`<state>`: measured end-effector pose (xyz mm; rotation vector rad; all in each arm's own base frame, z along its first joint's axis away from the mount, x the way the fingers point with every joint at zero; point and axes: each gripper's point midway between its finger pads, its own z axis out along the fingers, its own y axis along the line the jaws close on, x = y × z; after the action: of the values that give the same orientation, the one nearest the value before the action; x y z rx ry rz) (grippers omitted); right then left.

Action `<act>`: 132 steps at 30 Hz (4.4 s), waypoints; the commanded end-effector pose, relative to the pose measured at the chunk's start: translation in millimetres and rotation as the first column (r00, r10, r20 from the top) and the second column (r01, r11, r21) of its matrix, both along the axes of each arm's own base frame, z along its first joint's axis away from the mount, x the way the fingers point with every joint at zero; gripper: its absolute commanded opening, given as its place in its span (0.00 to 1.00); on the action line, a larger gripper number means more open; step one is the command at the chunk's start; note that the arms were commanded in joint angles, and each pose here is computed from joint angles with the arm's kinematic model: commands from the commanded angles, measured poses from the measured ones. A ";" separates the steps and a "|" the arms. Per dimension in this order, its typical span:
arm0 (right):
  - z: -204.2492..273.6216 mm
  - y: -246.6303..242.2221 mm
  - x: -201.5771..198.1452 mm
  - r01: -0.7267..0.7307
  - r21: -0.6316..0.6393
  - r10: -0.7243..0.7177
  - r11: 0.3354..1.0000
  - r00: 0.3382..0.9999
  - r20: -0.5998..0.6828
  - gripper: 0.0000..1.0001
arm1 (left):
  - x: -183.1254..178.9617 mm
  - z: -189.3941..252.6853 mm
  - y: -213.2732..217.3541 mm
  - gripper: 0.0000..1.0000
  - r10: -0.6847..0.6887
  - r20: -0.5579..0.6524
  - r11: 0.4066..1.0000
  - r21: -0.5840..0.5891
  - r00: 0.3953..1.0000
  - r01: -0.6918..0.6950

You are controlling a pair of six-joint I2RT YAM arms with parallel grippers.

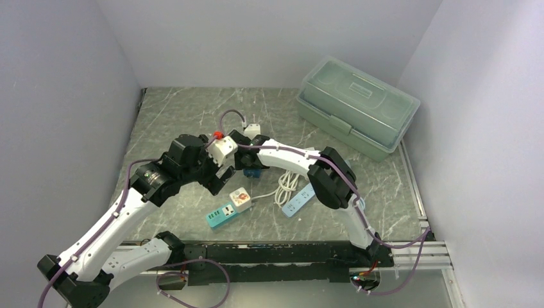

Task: Insert the plug
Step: Pick up the plug from the center of the board.

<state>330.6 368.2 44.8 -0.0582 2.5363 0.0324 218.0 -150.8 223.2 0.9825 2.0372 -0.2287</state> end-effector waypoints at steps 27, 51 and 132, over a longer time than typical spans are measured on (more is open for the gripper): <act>289.0 -10.0 -116.4 -0.794 0.410 0.495 0.449 0.603 0.626 0.27 | -15.5 88.4 -50.6 1.00 -0.319 0.295 0.909 -0.172 0.901 0.378; 296.6 8.6 -115.3 -0.743 0.518 0.414 0.423 0.667 0.619 0.24 | -10.3 98.1 -70.4 1.00 -0.449 0.461 0.847 -0.053 0.765 0.529; 268.0 17.3 -249.3 -0.973 0.197 0.792 -0.118 0.027 0.609 0.00 | -147.8 94.2 -73.2 0.36 -0.736 0.482 0.060 0.746 -0.476 0.663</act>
<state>70.7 387.9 297.6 -1.5934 1.4655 1.3581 85.8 -214.2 288.5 2.0466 0.1106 -0.3067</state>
